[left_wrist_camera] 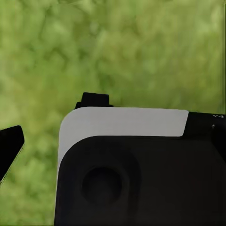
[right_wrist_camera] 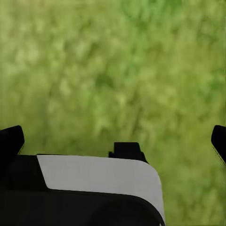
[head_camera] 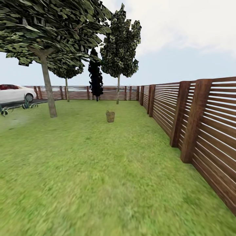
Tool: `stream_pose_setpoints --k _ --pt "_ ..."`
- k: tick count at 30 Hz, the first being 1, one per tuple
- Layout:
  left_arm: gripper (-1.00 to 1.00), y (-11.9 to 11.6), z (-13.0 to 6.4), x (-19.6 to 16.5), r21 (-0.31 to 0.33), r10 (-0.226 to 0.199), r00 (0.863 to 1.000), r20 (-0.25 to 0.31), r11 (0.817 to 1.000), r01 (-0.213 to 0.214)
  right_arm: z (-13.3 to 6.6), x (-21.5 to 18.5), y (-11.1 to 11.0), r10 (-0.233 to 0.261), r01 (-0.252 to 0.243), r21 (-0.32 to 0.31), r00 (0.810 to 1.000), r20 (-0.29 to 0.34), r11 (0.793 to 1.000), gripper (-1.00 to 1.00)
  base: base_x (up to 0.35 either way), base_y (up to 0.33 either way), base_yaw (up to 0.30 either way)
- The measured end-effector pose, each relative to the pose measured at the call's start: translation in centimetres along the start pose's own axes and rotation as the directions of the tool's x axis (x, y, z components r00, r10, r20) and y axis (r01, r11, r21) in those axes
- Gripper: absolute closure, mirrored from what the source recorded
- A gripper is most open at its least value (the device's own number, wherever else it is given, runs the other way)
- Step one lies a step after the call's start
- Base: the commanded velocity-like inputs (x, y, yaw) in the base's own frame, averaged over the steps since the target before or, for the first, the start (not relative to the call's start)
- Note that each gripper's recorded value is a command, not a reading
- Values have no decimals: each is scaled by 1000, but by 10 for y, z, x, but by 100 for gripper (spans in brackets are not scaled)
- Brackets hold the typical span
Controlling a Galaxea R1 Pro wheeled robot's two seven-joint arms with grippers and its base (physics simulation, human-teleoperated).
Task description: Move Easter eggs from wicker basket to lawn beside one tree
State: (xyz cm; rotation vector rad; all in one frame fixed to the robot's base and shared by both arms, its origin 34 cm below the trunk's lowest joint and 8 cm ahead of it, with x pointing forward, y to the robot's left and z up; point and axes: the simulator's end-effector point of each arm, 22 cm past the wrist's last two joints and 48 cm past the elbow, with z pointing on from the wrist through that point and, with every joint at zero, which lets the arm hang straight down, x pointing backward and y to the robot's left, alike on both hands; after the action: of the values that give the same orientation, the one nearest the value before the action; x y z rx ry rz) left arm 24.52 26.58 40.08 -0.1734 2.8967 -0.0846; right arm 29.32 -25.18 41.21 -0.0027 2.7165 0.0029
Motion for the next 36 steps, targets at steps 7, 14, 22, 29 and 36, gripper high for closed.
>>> stream_pose_setpoints --k 7,14,22,29,36 --pt "-100 0 0 0 0 -1 1000 0 1000 1 0 0 0 0 0 0 1000 0 1000 -100 327 0 0" --pt "-100 0 0 0 0 -1 1000 0 1000 1 0 0 0 1 -1 0 1000 0 1000 -100 327 0 0" --pt "-100 0 0 0 1 -1 1000 0 1000 1 0 0 1 1 -1 0 1000 0 1000 -100 327 0 0" --pt "-100 0 0 0 1 -1 1000 0 1000 1 0 0 1 1 -1 0 1000 0 1000 -100 327 0 0" --pt "-100 0 0 0 0 -1 1000 0 1000 1 0 1 1 1 -1 -2 1000 -1 1000 -100 327 0 0"
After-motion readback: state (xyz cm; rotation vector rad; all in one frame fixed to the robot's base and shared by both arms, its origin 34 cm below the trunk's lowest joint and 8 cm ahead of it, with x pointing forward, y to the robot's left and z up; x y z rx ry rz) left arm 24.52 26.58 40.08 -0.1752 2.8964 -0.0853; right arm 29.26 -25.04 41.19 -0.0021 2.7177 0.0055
